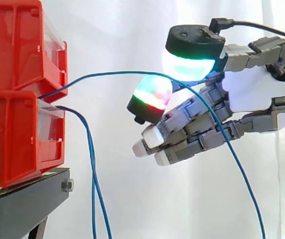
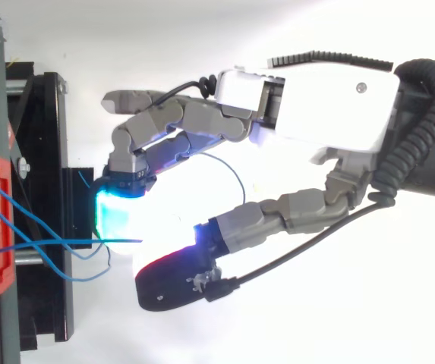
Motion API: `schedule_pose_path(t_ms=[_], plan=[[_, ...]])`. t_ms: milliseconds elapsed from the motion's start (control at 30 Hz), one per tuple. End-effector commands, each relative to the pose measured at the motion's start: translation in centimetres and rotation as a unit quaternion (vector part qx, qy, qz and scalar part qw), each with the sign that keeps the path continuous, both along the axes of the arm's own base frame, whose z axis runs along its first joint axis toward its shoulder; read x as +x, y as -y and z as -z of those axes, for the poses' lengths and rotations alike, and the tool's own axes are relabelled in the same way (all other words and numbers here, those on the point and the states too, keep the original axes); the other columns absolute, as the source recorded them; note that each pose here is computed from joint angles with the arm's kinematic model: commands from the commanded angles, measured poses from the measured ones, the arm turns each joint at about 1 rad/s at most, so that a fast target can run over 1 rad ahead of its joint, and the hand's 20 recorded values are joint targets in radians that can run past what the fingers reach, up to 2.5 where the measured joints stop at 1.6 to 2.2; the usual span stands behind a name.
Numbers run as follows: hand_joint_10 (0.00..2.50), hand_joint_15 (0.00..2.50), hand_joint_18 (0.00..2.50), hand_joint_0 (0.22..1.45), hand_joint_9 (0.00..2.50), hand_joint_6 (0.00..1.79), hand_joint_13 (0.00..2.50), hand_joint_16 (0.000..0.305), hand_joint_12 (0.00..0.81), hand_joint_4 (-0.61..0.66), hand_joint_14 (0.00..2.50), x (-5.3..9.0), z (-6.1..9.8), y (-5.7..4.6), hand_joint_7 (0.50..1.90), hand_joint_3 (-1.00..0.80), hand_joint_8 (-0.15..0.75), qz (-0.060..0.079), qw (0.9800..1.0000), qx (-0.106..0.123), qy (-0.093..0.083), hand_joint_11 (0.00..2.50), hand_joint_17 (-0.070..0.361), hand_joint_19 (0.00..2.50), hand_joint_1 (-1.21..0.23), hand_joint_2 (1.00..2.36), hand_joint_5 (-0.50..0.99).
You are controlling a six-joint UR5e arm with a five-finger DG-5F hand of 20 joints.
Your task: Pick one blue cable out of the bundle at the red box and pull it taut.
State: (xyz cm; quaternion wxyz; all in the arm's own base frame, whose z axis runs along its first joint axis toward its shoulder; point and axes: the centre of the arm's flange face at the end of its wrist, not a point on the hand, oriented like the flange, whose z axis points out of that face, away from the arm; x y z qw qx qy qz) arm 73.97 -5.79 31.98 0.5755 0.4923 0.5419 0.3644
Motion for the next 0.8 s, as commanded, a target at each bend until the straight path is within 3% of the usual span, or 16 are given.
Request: schedule_pose_path(t_ms=[0, 367, 767], plan=[[0.01, 0.14, 0.00, 0.58, 0.72, 0.77, 0.06, 0.053, 0.370, 0.15, 0.00, 0.01, 0.05, -0.03, 1.02, -0.28, 0.350, 0.000, 1.0000, 0.000, 0.000, 0.57, 0.120, 0.12, -0.77, 1.01, -0.09], [0.01, 0.14, 0.14, 0.59, 0.81, 0.83, 0.18, 0.058, 0.396, 0.14, 0.00, 0.03, -0.06, -0.58, 1.18, -0.10, 0.381, -0.003, 1.0000, 0.002, 0.001, 0.62, 0.130, 0.07, -0.81, 1.02, -0.10], [0.02, 0.15, 0.15, 0.58, 0.85, 0.84, 0.20, 0.054, 0.377, 0.18, 0.00, 0.05, -0.06, -0.92, 1.16, -0.29, 0.369, -0.005, 1.0000, 0.008, 0.002, 0.67, 0.122, 0.13, -0.78, 1.01, -0.10]])
